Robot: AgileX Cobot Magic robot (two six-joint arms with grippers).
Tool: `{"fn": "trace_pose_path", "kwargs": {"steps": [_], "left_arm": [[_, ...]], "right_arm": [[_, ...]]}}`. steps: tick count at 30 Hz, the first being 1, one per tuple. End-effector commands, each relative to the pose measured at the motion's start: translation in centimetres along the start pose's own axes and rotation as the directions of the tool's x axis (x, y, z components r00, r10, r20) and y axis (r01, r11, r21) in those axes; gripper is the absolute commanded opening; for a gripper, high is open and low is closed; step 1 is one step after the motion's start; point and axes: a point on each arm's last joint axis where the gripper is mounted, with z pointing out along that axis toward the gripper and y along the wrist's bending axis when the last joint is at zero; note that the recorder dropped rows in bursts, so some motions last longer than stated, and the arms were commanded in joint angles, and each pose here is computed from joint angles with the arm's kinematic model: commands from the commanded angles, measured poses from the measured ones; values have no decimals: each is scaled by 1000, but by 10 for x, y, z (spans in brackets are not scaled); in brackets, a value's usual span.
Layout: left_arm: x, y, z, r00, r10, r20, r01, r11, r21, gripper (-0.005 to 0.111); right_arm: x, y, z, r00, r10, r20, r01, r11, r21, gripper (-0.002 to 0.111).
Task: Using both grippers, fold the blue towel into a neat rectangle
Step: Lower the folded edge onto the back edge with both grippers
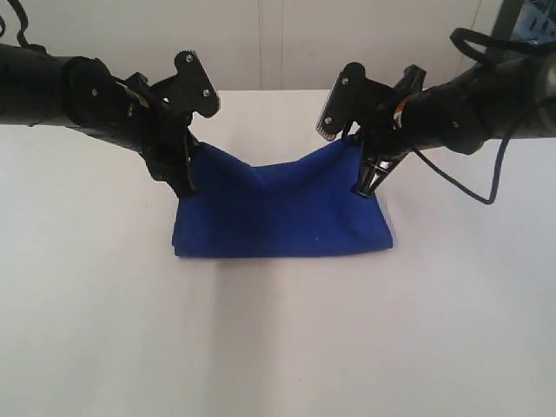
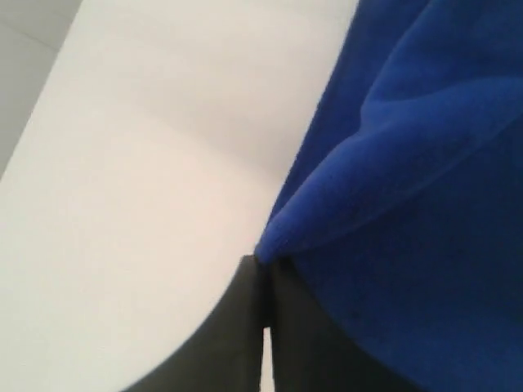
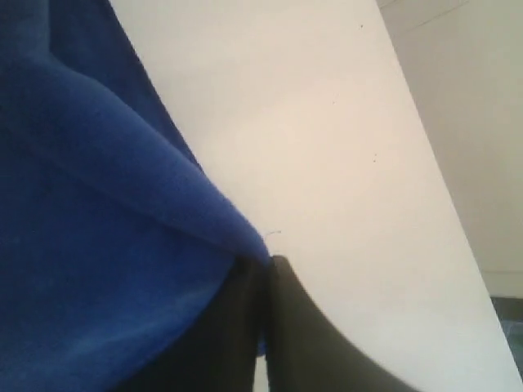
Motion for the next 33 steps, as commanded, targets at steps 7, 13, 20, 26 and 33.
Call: {"fn": "trace_pose_path", "kwargs": {"steps": [7, 13, 20, 26, 33], "left_arm": [[26, -1, 38, 999, -31, -43, 31, 999, -18, 0], [19, 7, 39, 1000, -8, -19, 8, 999, -45, 0], [23, 8, 55, 1000, -2, -5, 1, 997, -83, 0], [27, 7, 67, 1000, 5, 10, -3, 993, -122, 0], [31, 4, 71, 1000, 4, 0, -4, 994, -111, 0]], "right_arm": [[12, 11, 46, 1000, -4, -3, 4, 1000, -27, 0], [4, 1, 46, 1000, -2, 27, 2, 1000, 8, 0], [22, -9, 60, 1000, 23, 5, -24, 999, 26, 0], [29, -4, 72, 1000, 12, 18, -13, 1000, 28, 0], [30, -1, 77, 999, 6, 35, -7, 999, 34, 0]]}}
